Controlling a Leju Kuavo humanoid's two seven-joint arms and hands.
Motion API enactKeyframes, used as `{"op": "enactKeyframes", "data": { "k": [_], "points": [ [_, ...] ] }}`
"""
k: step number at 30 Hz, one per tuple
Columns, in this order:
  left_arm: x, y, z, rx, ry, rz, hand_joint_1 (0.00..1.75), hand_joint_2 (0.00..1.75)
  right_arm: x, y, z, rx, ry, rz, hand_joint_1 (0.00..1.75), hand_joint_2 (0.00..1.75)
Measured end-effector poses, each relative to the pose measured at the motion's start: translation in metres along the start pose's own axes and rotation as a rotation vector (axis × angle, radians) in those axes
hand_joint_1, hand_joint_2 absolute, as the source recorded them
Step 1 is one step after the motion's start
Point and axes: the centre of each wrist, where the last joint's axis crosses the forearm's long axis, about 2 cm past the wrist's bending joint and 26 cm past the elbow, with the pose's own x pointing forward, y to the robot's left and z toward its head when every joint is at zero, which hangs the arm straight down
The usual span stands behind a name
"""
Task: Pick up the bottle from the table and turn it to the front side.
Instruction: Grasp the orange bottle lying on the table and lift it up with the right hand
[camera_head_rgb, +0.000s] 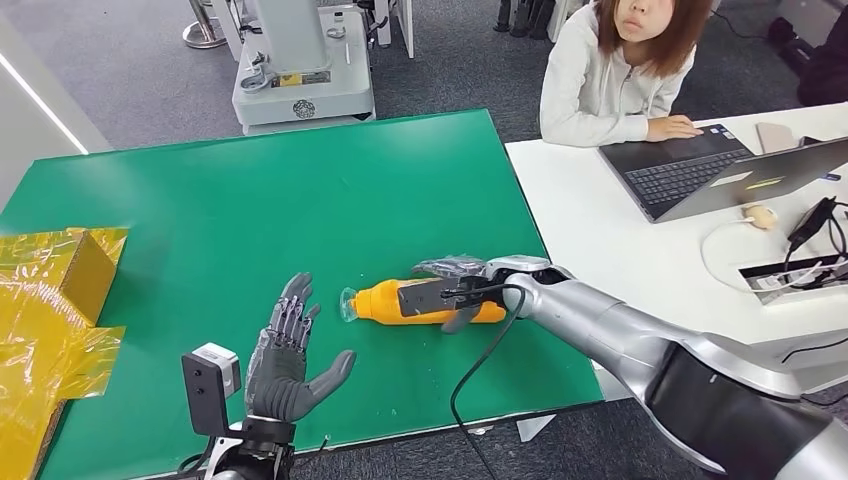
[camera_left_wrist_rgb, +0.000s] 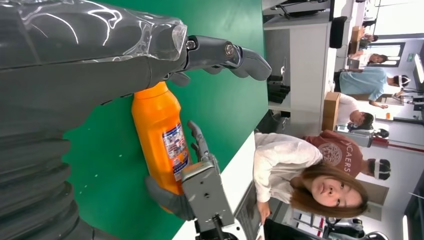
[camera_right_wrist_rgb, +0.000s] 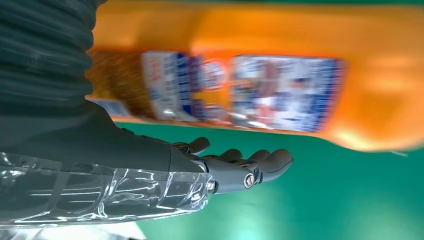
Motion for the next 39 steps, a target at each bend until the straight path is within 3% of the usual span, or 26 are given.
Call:
{"op": "enactKeyframes", "data": {
  "k": [5, 12, 27, 31, 33, 37, 39],
  "points": [
    [-0.001, 0.000, 0.002, -0.012, 0.010, 0.008, 0.00, 1.75, 0.021, -0.002, -0.008, 0.035, -0.042, -0.058, 0.00, 1.75],
    [0.000, 0.000, 0.002, -0.024, 0.021, 0.038, 0.00, 1.75, 0.029, -0.015, -0.010, 0.105, 0.008, 0.040, 0.00, 1.75],
    [0.003, -0.005, -0.001, -0.044, 0.040, 0.070, 0.00, 1.75, -0.005, -0.030, 0.010, 0.139, 0.189, 0.288, 0.00, 1.75],
    [0.005, -0.007, -0.003, -0.046, 0.039, 0.070, 0.00, 1.75, -0.008, -0.027, 0.011, 0.135, 0.195, 0.300, 1.34, 1.75],
    [0.006, -0.008, -0.003, -0.049, 0.038, 0.064, 0.00, 1.75, -0.009, -0.023, 0.011, 0.124, 0.194, 0.301, 1.34, 1.75],
    [0.006, -0.008, -0.003, -0.052, 0.033, 0.055, 0.00, 1.75, -0.010, -0.018, 0.011, 0.112, 0.193, 0.299, 1.63, 1.75],
    [0.006, -0.008, -0.003, -0.053, 0.032, 0.053, 0.00, 1.75, -0.011, -0.016, 0.011, 0.111, 0.194, 0.295, 1.47, 1.75]
  ]
}}
